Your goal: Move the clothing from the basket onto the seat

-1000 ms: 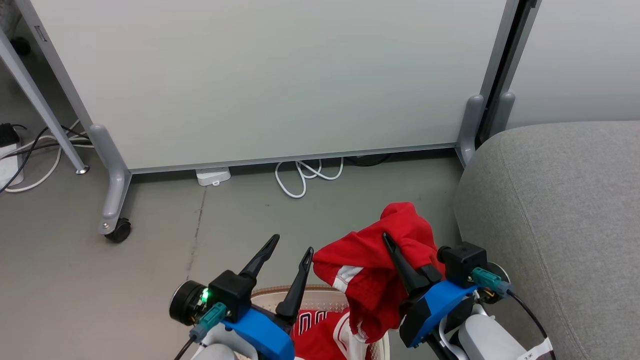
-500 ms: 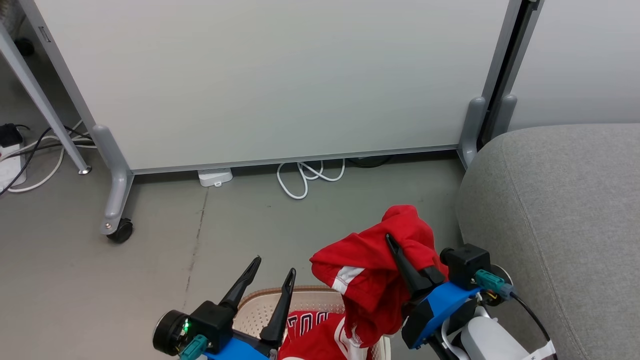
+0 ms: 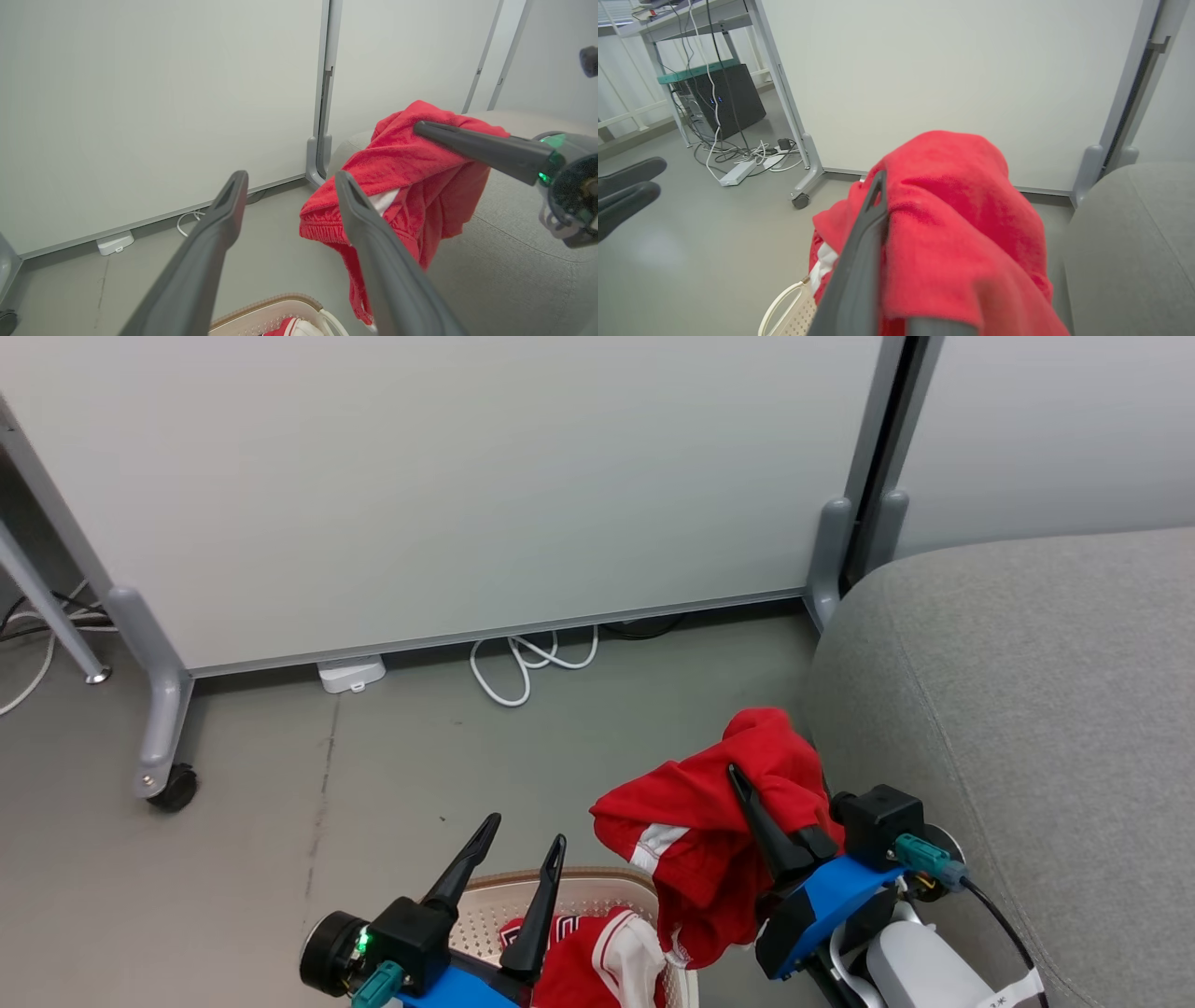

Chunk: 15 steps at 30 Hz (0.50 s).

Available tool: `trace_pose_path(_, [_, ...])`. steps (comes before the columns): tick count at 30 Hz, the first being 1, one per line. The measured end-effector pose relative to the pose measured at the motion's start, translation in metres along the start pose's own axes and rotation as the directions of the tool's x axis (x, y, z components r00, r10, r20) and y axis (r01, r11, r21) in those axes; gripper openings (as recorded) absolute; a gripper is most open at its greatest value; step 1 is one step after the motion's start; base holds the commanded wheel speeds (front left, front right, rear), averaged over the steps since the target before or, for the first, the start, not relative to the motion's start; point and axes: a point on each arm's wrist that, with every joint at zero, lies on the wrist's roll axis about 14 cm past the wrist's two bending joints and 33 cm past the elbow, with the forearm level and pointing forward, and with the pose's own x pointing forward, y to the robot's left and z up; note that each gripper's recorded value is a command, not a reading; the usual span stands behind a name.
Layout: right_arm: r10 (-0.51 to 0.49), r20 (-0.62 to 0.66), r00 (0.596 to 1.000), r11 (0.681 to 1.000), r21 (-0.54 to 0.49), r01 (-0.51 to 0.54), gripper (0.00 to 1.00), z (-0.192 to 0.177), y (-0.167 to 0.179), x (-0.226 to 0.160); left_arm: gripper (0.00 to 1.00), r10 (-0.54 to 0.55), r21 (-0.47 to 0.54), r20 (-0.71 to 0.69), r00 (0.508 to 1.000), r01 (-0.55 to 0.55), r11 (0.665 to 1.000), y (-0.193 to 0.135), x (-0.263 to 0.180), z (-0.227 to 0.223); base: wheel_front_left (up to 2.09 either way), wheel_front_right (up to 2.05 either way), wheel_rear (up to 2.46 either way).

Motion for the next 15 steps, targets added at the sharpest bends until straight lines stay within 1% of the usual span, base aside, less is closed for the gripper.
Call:
trace_pose_path(7, [-0.094,0.004,0.996,0.996,-0.001,0.094,0.00,0.001,-0.030,-0.017,1.00,-0.093,-0.019,-0.008,0.996,0.093,0.995,-0.028,0.018,-0.004,0.00,0.00,0.00])
trace_pose_path(15, [-0.209,0.010,0.978,0.978,-0.001,0.209,0.00,0.002,-0.064,-0.041,1.00,-0.210,-0.022,-0.025,0.977,0.209,0.978,-0.058,0.041,-0.009,0.00,0.00,0.00])
